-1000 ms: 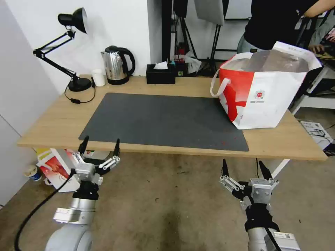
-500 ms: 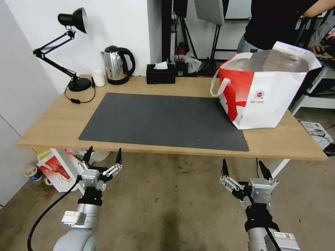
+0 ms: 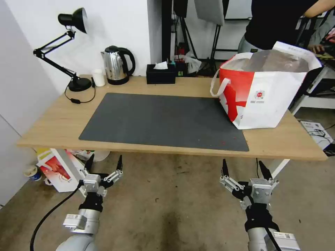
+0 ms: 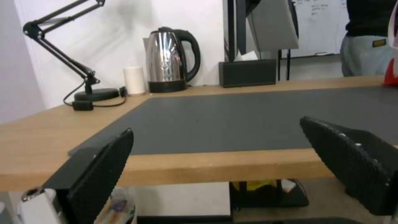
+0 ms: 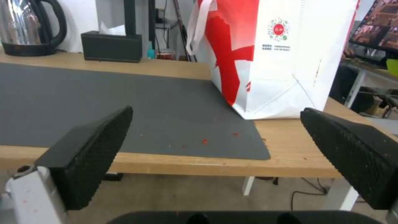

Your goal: Pick up the trash from the table and place it into the takeout bag.

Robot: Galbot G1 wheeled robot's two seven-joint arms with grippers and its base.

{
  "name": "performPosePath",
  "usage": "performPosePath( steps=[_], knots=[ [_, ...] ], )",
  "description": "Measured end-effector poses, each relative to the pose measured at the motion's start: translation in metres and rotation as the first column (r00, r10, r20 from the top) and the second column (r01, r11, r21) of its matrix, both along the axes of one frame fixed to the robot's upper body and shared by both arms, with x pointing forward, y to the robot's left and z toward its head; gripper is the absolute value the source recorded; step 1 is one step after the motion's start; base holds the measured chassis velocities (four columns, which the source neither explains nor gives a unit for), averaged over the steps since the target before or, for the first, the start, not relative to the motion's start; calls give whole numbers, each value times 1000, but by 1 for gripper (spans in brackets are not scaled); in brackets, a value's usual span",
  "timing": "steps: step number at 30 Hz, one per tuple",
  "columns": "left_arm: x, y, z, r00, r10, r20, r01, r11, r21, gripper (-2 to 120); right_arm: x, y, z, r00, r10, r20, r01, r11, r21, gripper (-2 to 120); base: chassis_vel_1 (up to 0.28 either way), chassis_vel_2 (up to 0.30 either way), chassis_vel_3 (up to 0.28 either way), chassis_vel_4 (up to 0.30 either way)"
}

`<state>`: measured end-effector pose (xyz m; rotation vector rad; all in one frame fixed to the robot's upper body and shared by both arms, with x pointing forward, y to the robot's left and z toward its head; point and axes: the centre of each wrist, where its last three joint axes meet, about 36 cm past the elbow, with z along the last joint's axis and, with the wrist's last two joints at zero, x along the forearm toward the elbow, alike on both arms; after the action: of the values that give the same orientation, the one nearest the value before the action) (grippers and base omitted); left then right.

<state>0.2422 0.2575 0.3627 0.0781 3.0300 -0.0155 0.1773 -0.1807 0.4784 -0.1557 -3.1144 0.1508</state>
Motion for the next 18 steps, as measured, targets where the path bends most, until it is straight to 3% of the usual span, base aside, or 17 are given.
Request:
performPosePath(
  steps=[18],
  knots=[
    [2, 0, 1, 999, 7, -35, -7, 1000, -3, 100, 0, 0, 0, 1000, 0, 0, 0, 1000, 0, 100, 0, 0, 0, 0]
  ],
)
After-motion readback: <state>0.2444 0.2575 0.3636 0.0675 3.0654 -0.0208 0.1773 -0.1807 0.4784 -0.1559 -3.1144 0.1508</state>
